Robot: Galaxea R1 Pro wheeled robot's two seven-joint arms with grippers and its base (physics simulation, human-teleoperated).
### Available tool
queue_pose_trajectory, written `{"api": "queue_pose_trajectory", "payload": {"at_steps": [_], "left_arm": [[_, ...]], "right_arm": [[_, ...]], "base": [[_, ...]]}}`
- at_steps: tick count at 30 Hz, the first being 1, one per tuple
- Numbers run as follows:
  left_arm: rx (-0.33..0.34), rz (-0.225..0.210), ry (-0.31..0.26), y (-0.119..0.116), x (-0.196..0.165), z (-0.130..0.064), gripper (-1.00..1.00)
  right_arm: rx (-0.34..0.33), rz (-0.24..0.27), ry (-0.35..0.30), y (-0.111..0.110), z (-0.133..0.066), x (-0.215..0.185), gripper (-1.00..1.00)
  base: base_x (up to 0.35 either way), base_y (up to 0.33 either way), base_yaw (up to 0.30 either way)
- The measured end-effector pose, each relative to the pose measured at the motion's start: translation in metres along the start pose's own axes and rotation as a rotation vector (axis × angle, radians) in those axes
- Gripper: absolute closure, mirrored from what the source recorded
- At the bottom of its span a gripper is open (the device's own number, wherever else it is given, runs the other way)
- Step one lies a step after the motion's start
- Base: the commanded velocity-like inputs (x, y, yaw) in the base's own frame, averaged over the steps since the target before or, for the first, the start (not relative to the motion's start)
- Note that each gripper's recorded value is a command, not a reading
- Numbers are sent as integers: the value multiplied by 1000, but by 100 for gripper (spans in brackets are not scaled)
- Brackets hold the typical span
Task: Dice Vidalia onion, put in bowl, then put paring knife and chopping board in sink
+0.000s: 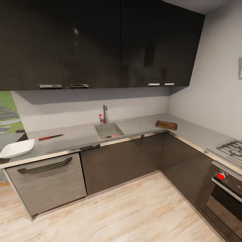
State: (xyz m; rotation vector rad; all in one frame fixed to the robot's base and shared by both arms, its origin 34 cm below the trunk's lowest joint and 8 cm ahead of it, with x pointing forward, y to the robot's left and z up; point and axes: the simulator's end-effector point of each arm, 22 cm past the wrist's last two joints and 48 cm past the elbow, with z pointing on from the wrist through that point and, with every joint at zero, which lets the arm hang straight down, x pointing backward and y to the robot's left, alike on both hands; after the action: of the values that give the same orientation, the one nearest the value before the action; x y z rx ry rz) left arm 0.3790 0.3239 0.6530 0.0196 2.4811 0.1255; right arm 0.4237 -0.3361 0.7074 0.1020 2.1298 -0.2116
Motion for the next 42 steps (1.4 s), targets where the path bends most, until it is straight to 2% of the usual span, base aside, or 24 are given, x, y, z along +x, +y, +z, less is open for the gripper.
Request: {"api": "queue_pose_trajectory", "payload": {"at_steps": [42], "left_arm": [[-2,0,1,5,-10,-37,-100]], "right_arm": [[3,5,7,-5,-32,-19,-100]], "base": [[0,0,0]]}}
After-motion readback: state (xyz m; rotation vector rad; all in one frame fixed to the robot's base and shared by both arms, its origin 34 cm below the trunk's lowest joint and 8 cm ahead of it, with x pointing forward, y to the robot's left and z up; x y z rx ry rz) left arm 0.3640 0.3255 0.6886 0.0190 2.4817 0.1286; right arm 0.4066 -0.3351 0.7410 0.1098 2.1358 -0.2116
